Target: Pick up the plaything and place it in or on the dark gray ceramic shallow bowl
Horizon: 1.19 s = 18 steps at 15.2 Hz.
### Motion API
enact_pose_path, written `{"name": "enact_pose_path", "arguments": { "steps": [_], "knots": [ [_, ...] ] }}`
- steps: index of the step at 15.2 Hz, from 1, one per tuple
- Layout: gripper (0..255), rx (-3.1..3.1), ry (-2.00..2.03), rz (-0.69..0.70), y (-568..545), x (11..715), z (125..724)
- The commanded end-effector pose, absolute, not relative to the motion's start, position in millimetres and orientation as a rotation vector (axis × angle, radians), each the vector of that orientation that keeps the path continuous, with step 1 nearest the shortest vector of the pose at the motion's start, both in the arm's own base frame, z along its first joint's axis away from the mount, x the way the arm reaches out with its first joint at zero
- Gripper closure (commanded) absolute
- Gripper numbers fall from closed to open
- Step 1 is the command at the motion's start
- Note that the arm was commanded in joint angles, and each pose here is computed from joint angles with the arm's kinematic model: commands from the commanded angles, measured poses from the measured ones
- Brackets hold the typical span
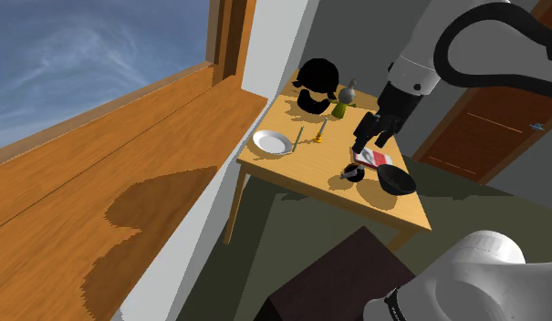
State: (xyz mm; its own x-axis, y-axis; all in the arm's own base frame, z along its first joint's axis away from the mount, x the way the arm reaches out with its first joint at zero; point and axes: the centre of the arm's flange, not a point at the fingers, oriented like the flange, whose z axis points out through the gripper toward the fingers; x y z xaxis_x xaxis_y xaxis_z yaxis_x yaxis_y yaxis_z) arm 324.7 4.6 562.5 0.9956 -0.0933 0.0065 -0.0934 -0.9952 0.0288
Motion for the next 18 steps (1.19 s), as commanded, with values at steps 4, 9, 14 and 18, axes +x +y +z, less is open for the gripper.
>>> {"name": "enact_pose_path", "arguments": {
  "steps": [4,9,14,18],
  "knots": [
    [0,3.101,-0.189,0.015,-21.5,341.4,539.3],
    [0,3.085,-0.26,0.026,-66.4,367.8,501.3],
    [0,3.068,-0.33,0.037,-112.9,392.4,463.9],
    [0,3.053,-0.387,0.045,-151.2,410.6,434.4]
  ]
}}
